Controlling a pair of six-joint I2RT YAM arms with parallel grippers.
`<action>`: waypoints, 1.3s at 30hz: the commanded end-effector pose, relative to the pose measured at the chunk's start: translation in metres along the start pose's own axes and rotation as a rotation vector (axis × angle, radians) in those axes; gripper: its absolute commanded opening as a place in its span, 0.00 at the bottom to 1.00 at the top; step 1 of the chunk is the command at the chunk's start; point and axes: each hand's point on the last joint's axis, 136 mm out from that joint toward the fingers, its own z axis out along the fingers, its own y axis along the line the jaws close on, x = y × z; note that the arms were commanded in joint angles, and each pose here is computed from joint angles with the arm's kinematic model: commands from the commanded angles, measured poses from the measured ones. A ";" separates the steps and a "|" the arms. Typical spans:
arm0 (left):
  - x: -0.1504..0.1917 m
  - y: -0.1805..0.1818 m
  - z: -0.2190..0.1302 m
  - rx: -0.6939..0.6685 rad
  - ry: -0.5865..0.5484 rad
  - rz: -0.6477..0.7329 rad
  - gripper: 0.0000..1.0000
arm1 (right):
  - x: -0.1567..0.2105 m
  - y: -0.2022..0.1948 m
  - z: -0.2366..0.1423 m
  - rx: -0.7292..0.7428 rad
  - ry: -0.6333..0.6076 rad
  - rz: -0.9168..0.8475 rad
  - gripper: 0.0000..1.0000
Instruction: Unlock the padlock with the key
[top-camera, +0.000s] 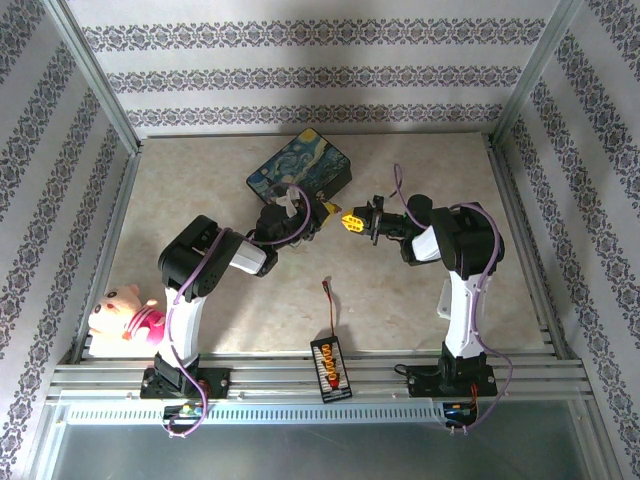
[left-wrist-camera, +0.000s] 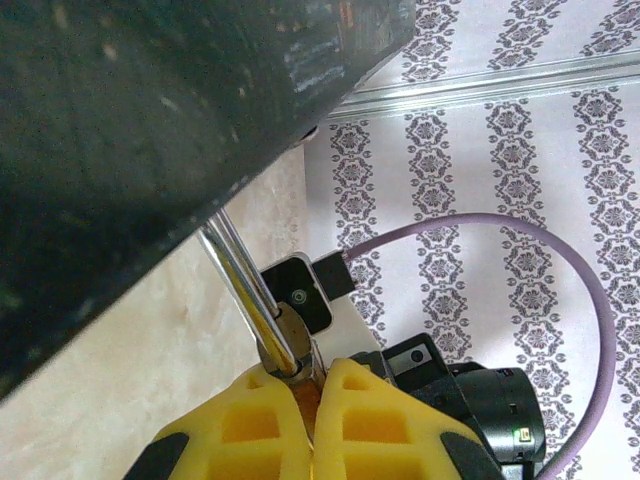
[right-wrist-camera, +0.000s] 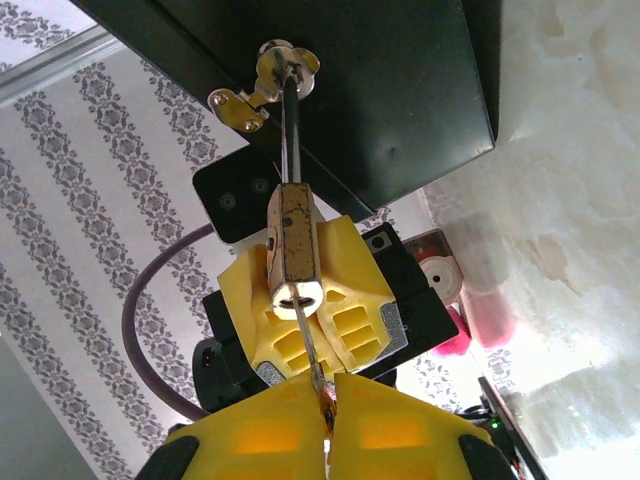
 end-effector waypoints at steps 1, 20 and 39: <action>0.081 0.025 -0.003 -0.061 0.323 -0.174 0.00 | -0.024 0.025 0.011 -0.091 -0.160 0.027 0.00; 0.080 0.015 0.000 -0.022 0.333 -0.180 0.00 | -0.051 0.032 0.016 -0.143 -0.221 0.121 0.00; 0.077 0.015 -0.001 -0.036 0.333 -0.189 0.00 | -0.057 -0.002 -0.030 -0.083 -0.260 0.086 0.00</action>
